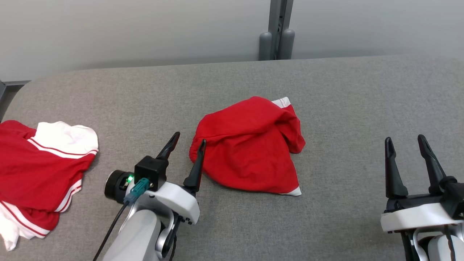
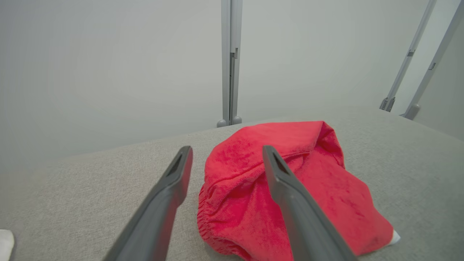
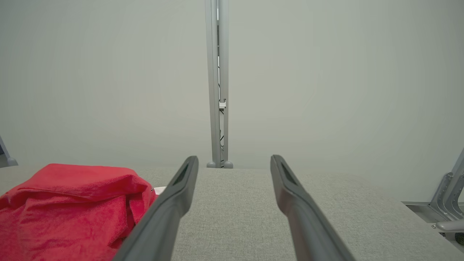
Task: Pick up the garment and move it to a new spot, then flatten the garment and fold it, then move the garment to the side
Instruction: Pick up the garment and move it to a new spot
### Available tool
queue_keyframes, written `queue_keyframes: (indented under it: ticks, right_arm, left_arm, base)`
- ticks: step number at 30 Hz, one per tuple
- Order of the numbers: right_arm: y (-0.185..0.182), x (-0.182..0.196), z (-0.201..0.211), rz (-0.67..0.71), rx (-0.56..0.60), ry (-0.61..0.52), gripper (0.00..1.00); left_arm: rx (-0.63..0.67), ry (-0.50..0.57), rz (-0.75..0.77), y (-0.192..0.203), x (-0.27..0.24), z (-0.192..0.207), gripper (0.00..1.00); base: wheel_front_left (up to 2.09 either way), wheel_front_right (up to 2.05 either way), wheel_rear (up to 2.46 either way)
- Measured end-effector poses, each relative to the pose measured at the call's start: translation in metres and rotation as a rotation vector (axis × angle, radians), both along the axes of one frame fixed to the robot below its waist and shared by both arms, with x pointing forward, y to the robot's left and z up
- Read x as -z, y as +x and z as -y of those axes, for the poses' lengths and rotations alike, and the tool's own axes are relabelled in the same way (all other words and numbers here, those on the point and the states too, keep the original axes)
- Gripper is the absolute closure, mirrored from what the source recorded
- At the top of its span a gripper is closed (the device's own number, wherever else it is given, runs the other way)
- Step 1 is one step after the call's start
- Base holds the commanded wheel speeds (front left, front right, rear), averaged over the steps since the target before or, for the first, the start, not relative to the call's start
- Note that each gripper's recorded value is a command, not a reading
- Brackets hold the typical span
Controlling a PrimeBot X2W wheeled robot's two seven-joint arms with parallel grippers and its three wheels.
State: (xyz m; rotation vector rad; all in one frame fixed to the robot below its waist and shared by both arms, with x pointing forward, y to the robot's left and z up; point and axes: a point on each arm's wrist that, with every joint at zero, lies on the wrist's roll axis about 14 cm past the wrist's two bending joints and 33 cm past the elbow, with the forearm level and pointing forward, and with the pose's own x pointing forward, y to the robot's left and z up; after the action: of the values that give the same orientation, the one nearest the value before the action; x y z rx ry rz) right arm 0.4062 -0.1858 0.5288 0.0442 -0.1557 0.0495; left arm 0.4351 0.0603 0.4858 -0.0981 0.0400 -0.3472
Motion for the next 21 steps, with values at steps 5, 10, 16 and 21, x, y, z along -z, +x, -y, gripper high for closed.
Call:
queue_keyframes:
  ticks: [5, 10, 16, 21]
  right_arm:
    - [-0.003, -0.011, -0.011, 0.032, -0.031, -0.013, 0.0]
    - [-0.009, -0.016, -0.016, 0.047, -0.045, -0.013, 0.0]
    - [-0.021, -0.015, -0.019, 0.042, -0.055, 0.006, 0.0]
    - [-0.027, -0.008, -0.016, 0.023, -0.047, 0.033, 0.0]
  left_arm:
    - [-0.113, -0.036, 0.02, -0.015, -0.006, -0.032, 0.0]
    - [-0.224, -0.071, 0.045, -0.031, -0.013, -0.064, 0.0]
    - [-0.306, -0.077, 0.06, -0.055, -0.015, -0.088, 0.0]
    - [-0.331, -0.074, 0.056, -0.065, -0.012, -0.095, 0.0]
  base:
    - [0.0, 0.0, 0.0]
    - [0.0, 0.0, 0.0]
    - [0.0, 0.0, 0.0]
    - [0.0, 0.0, 0.0]
